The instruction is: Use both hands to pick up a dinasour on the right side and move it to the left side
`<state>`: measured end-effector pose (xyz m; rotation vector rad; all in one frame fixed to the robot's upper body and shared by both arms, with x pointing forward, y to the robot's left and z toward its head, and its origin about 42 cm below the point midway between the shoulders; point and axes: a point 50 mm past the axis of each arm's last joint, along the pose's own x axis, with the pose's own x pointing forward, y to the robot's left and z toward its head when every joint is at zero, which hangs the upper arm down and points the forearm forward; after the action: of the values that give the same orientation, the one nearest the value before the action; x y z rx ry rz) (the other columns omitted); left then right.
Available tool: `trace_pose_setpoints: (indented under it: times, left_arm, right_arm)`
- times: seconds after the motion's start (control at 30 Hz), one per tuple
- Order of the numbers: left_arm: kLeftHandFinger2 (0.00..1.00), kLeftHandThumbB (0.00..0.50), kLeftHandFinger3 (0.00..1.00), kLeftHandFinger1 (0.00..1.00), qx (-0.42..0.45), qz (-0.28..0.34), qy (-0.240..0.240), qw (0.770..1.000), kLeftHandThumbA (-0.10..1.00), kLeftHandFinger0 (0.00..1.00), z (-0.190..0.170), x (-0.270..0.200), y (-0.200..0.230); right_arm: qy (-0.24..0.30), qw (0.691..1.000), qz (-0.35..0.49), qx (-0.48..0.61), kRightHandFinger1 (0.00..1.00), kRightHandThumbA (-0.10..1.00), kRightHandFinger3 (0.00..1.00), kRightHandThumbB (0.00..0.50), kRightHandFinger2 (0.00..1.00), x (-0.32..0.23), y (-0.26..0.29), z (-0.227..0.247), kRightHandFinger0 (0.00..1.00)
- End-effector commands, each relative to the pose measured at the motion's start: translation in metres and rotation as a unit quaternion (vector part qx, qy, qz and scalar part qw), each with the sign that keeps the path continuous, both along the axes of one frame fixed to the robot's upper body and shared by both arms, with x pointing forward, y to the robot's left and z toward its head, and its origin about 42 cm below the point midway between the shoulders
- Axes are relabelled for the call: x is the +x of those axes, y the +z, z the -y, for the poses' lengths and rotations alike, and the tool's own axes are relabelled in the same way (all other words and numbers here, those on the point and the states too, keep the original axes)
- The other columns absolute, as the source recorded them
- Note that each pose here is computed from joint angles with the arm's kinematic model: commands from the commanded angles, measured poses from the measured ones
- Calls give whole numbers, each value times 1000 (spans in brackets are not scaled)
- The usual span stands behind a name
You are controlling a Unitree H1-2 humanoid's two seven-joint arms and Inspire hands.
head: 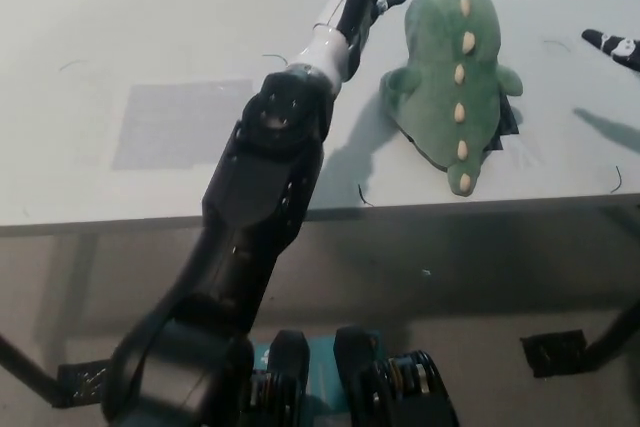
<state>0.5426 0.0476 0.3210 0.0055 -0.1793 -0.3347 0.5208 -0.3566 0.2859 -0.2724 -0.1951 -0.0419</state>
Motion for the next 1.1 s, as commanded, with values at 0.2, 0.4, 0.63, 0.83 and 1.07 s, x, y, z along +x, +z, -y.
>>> trace_pose_setpoints:
  times: [0.2,0.4,0.63,0.83,1.07]
  left_arm:
    - [1000,298,1000,1000,5,2,34,999,1000,1000,16,19,26]
    - [1000,243,1000,1000,7,-35,53,998,1000,1000,17,20,10]
    - [1000,242,1000,1000,4,-54,60,997,1000,1000,13,21,0]
    - [1000,259,1000,1000,24,-69,63,995,1000,1000,6,22,-15]
    - [1000,283,1000,1000,25,-106,53,993,1000,1000,10,16,-40]
  right_arm:
    - [22,997,25,-69,1000,1000,1000,43,1000,38,48,1,1000]
    - [21,996,21,-84,1000,1000,1000,55,1000,34,35,0,1000]
    - [10,996,8,-87,1000,1000,1000,85,1000,31,29,6,1000]
    - [8,996,5,-87,1000,1000,1000,103,1000,30,24,5,1000]
    - [20,996,-20,-79,1000,1000,1000,67,1000,34,8,-11,1000]
